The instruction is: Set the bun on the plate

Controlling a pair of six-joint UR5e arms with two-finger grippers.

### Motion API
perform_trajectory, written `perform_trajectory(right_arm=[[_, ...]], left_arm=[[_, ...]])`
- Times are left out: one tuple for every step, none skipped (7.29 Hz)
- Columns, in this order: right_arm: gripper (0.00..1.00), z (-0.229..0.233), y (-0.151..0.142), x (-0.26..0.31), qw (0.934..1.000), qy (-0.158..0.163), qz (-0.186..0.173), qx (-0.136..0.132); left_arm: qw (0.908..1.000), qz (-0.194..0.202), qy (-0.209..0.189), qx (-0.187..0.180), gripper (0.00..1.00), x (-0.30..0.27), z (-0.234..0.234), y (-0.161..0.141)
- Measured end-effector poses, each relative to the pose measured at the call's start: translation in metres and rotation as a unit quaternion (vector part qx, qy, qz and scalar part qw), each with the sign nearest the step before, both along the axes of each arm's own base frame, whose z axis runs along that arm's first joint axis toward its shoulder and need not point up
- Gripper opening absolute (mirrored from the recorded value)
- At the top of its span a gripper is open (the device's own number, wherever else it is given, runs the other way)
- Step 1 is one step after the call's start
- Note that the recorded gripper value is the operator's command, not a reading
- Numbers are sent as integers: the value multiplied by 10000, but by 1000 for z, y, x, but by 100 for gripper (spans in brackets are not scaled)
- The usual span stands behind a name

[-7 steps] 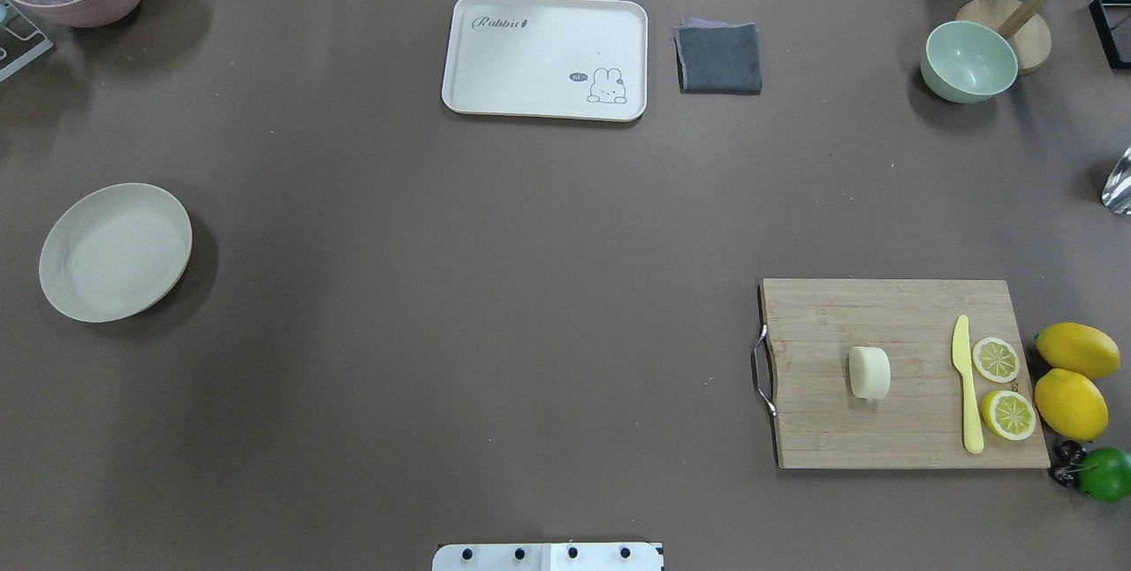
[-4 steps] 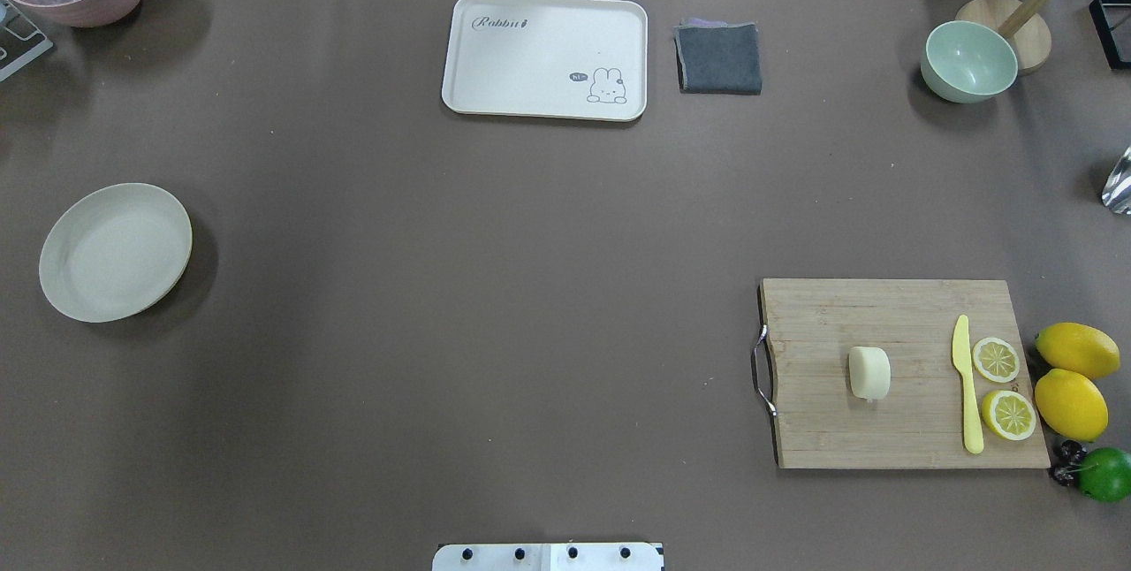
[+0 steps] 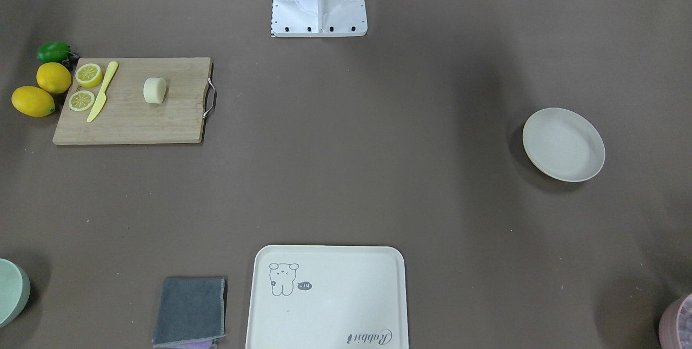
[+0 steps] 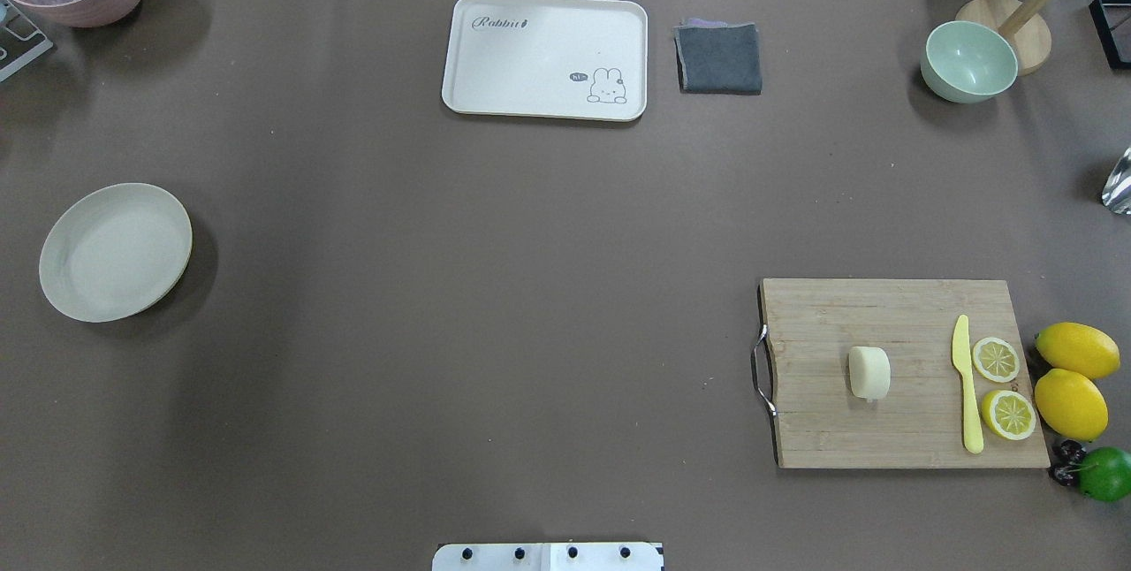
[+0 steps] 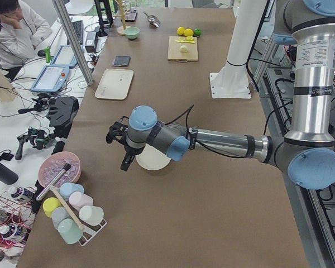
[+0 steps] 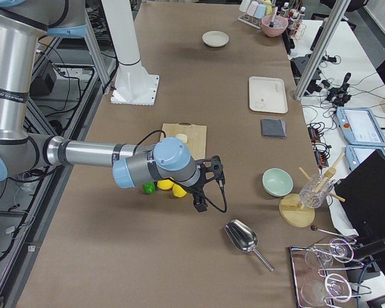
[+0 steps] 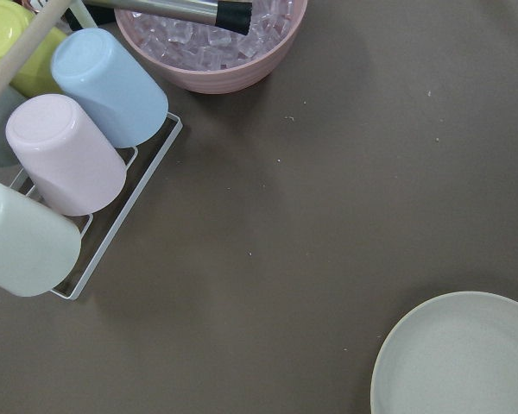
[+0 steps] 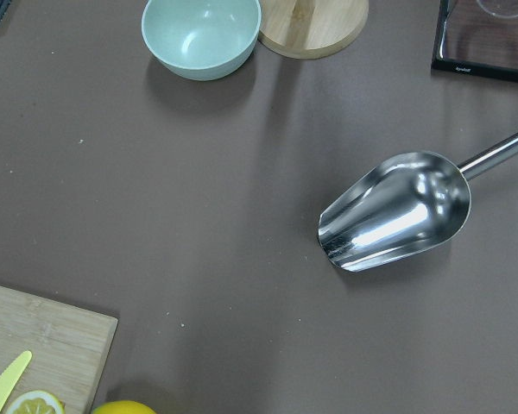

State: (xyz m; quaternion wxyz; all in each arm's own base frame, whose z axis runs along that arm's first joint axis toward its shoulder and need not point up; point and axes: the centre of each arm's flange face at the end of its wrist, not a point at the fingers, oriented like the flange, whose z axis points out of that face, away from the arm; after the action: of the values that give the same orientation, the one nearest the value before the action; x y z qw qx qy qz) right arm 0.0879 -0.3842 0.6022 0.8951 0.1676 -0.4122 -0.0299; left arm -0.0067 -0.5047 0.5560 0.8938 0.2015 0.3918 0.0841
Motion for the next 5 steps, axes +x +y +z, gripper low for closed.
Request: perform_trajectory(right_arm=[[100,0,-5,-17,9997,62,30,-220],[100,-4,-12,-40,9987,195,80,-454],[100,-9,-17,-64,9978,282,124,-592],[99,-14,-20,-85,9973,289,161,-656],[99,-19,-23,-103,9969,272,171,-722]], left_arm=[[9999,109,41,-79,98,19,2,0],[9995,81,114,-294,98,32,6,2],[9987,109,154,-465,98,47,11,4],[9981,205,159,-550,98,61,17,8],[9977,304,162,-582,98,73,22,11]])
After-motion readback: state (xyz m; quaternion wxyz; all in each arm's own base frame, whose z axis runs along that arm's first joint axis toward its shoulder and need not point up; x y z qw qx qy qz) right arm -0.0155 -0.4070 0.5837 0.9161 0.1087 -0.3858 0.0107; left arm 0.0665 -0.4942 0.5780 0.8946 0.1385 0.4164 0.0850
